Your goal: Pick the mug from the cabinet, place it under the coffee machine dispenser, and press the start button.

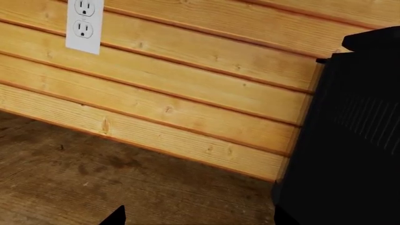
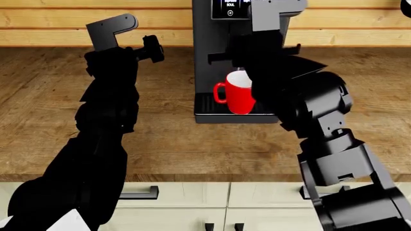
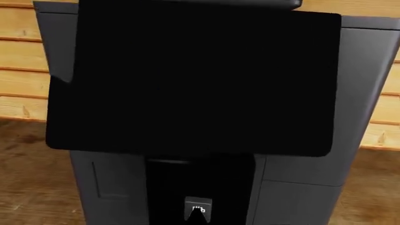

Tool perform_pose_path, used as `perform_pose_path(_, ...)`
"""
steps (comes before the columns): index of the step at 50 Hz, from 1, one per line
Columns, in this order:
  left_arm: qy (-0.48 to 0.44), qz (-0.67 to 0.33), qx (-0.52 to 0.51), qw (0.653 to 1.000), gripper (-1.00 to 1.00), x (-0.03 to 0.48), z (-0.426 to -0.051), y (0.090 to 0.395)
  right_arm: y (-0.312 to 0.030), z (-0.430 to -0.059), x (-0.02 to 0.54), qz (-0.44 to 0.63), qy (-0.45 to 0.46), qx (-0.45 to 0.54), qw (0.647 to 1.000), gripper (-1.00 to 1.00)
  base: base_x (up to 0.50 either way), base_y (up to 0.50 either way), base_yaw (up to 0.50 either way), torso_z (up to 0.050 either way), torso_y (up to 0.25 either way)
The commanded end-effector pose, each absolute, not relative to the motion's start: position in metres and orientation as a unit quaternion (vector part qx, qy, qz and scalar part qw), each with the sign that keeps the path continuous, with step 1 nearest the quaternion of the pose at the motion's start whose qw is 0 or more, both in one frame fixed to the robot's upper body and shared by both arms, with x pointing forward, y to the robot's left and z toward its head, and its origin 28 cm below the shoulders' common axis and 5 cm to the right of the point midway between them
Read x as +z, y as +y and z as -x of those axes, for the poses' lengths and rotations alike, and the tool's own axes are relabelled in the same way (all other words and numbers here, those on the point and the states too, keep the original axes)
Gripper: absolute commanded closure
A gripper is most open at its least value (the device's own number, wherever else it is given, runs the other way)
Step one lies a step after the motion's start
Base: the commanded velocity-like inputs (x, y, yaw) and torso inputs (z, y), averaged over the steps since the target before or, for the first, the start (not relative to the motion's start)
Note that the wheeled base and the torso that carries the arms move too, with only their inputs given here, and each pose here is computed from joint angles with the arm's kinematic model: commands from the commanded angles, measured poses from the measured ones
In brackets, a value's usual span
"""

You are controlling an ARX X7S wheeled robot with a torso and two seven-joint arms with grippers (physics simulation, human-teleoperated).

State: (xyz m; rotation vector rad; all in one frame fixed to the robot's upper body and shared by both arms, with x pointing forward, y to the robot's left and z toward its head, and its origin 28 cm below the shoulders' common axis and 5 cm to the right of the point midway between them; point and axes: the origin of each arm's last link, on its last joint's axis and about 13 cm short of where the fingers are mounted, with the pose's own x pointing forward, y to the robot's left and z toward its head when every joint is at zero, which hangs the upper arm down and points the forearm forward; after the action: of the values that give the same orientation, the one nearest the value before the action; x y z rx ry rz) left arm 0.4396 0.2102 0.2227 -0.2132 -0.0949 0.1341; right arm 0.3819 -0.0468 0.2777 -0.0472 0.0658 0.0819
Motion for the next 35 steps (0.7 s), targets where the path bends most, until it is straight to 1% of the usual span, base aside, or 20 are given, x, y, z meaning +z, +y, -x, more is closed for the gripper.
perform_pose_path(1, -0.047, 0.107, 0.066, 0.991, -1.00, 0.223, -0.440, 0.210, -0.058, -0.389, 0.271, -0.052, 0.080, 0.062, 0.994, 1.00, 0.02, 0.00, 0.01, 0.000, 0.000)
perform_pose_path(10, -0.047, 0.107, 0.067, 0.991, -1.00, 0.223, -0.440, 0.210, -0.058, -0.346, 0.287, -0.038, 0.013, 0.079, 0.996, 1.00, 0.00, 0.00, 0.00, 0.000, 0.000)
perform_pose_path(18, -0.048, 0.107, 0.067, 0.991, -1.00, 0.223, -0.440, 0.210, -0.056, -0.321, 0.290, -0.037, -0.012, 0.095, 0.995, 1.00, 0.00, 0.00, 0.00, 0.000, 0.000)
perform_pose_path(26, -0.047, 0.108, 0.067, 0.991, -1.00, 0.223, -0.440, 0.210, -0.056, -0.285, 0.289, -0.024, -0.046, 0.116, 0.992, 1.00, 0.00, 0.00, 0.00, 0.000, 0.000)
perform_pose_path(27, -0.048, 0.109, 0.067, 0.991, -1.00, 0.223, -0.440, 0.211, -0.056, -0.282, 0.287, -0.020, -0.048, 0.117, 0.992, -1.00, 0.00, 0.00, 0.00, 0.000, 0.000)
perform_pose_path(31, -0.066, 0.128, 0.054, 0.988, -1.00, 0.226, -0.440, 0.212, -0.059, -0.271, 0.282, -0.016, -0.055, 0.120, 0.991, -1.00, 0.00, 0.00, 0.00, 0.000, 0.000)
perform_pose_path(34, -0.091, 0.145, 0.038, 0.984, -1.00, 0.240, -0.439, 0.211, -0.062, -0.259, 0.280, -0.017, -0.065, 0.121, 0.990, -1.00, 0.00, 0.00, 0.00, 0.000, 0.000)
perform_pose_path(35, -0.057, 0.155, 0.035, 0.986, -1.00, 0.226, -0.433, 0.209, -0.063, -0.255, 0.279, -0.017, -0.068, 0.120, 0.990, -1.00, 0.00, 0.00, 0.00, 0.000, 0.000)
